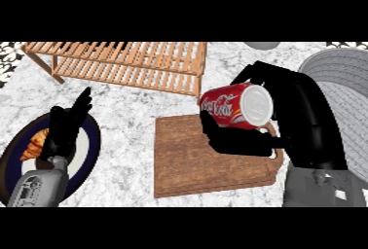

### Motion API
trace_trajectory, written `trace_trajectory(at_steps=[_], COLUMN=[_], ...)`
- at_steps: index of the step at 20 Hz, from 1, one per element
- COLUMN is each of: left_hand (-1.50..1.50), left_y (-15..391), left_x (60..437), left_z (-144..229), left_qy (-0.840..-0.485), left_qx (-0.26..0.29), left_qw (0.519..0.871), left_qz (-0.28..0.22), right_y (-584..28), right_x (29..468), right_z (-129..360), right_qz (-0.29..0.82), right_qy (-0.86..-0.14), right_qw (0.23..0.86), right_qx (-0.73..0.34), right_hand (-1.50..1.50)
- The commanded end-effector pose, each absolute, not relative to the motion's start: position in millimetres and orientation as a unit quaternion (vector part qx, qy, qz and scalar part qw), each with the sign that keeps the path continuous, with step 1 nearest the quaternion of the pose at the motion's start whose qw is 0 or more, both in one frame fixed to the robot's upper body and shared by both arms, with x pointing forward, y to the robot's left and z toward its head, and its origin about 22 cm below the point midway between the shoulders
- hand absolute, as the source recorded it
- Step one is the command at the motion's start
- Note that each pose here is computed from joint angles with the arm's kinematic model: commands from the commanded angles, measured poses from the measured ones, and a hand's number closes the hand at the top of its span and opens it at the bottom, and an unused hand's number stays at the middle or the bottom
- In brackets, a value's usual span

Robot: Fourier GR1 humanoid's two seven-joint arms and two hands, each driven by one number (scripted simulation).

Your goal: Pick the can from the cutting board and place it in the basket

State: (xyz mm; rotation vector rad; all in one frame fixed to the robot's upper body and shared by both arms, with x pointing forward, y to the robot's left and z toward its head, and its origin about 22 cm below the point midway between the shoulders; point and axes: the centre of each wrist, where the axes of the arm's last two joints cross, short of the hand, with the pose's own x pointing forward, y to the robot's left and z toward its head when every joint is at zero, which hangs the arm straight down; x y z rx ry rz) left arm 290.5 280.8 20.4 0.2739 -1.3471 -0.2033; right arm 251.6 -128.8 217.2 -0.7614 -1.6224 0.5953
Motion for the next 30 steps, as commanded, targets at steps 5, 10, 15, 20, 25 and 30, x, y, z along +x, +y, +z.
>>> trace_trajectory(at_steps=[5, 10, 15, 20, 25, 30], left_hand=[0.00, 0.00, 0.00, 0.00, 0.00, 0.00], left_y=[291, 273, 284, 273, 278, 271], left_x=[305, 289, 292, 290, 301, 287], left_z=[31, 23, 28, 25, 37, 17], left_qy=[-0.616, -0.627, -0.624, -0.623, -0.629, -0.625], left_qx=[0.141, 0.136, 0.125, 0.130, 0.128, 0.124], left_qw=[0.770, 0.761, 0.766, 0.766, 0.760, 0.764], left_qz=[-0.087, -0.098, -0.092, -0.097, -0.100, -0.099], right_y=[-151, -164, -196, -241, -290, -348], right_x=[234, 257, 287, 303, 319, 313], right_z=[315, 339, 343, 362, 346, 329], right_qz=[0.196, 0.165, 0.222, 0.262, 0.267, 0.268], right_qy=[-0.708, -0.697, -0.605, -0.528, -0.482, -0.486], right_qw=[0.584, 0.586, 0.580, 0.577, 0.595, 0.589], right_qx=[-0.344, -0.379, -0.498, -0.566, -0.584, -0.587], right_hand=[1.50, 1.50, 1.50, 1.50, 1.50, 1.50])
